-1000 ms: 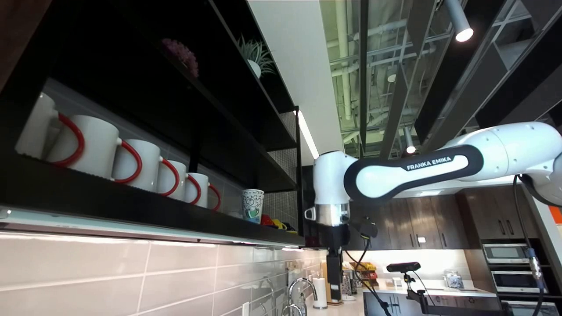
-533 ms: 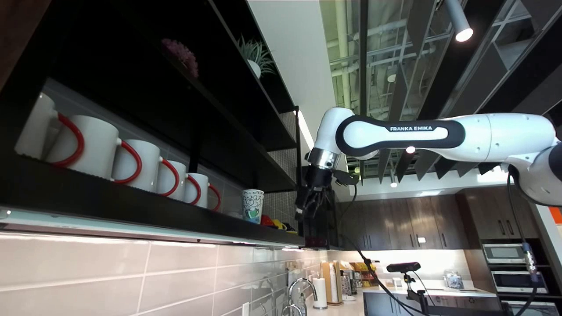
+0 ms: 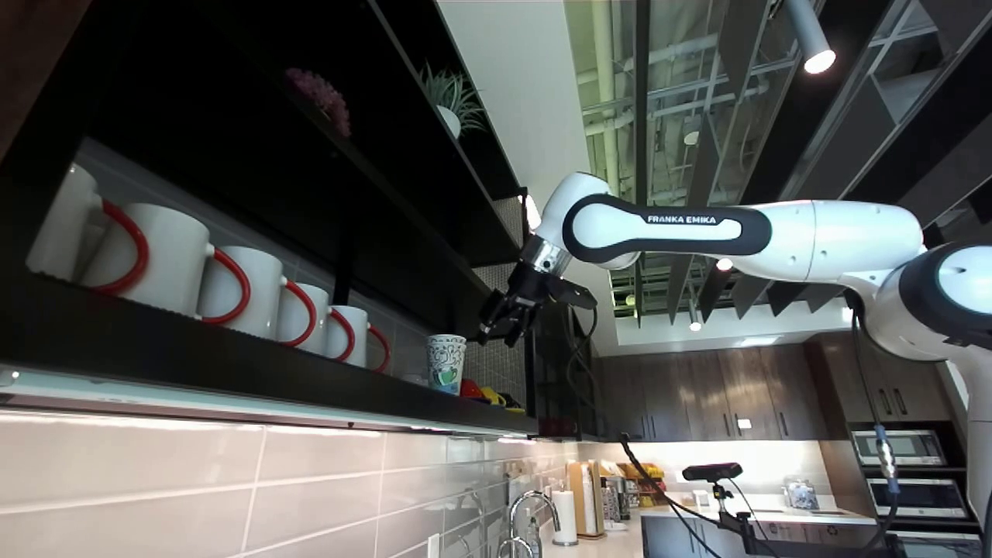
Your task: Unstack the coffee cups then place the cup on the right in the cup on the left.
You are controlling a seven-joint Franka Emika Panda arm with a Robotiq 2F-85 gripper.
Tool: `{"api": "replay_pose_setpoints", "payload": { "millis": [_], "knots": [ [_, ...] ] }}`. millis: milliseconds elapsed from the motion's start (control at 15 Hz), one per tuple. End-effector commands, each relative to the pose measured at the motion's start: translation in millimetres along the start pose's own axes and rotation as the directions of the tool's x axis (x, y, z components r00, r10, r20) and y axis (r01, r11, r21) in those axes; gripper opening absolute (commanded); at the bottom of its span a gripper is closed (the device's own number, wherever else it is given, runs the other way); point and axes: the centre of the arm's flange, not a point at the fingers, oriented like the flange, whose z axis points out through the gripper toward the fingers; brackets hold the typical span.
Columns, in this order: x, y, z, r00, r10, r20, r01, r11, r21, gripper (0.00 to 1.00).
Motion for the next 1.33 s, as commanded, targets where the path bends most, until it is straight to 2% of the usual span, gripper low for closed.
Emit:
{"api": "replay_pose_setpoints", "payload": {
  "millis": [0,533,600,667,933,1267],
  "knots": [
    [0,0,0,1.0,0.001,-0.001,-0.001,1.0,0.0,1.0],
    [1,0,-1,1.0,0.004,-0.003,-0.004,1.0,0.0,1.0],
    [3,1,-1,1.0,0.013,-0.009,-0.013,1.0,-0.014,1.0],
    [11,8,7,0.996,0.077,-0.037,-0.079,0.995,-0.06,1.0],
    [34,48,19,0.955,0.27,-0.119,-0.277,0.96,-0.044,1.0],
    [55,67,21,0.9,0.389,-0.199,-0.397,0.918,0.001,1.0]
  ]
}}
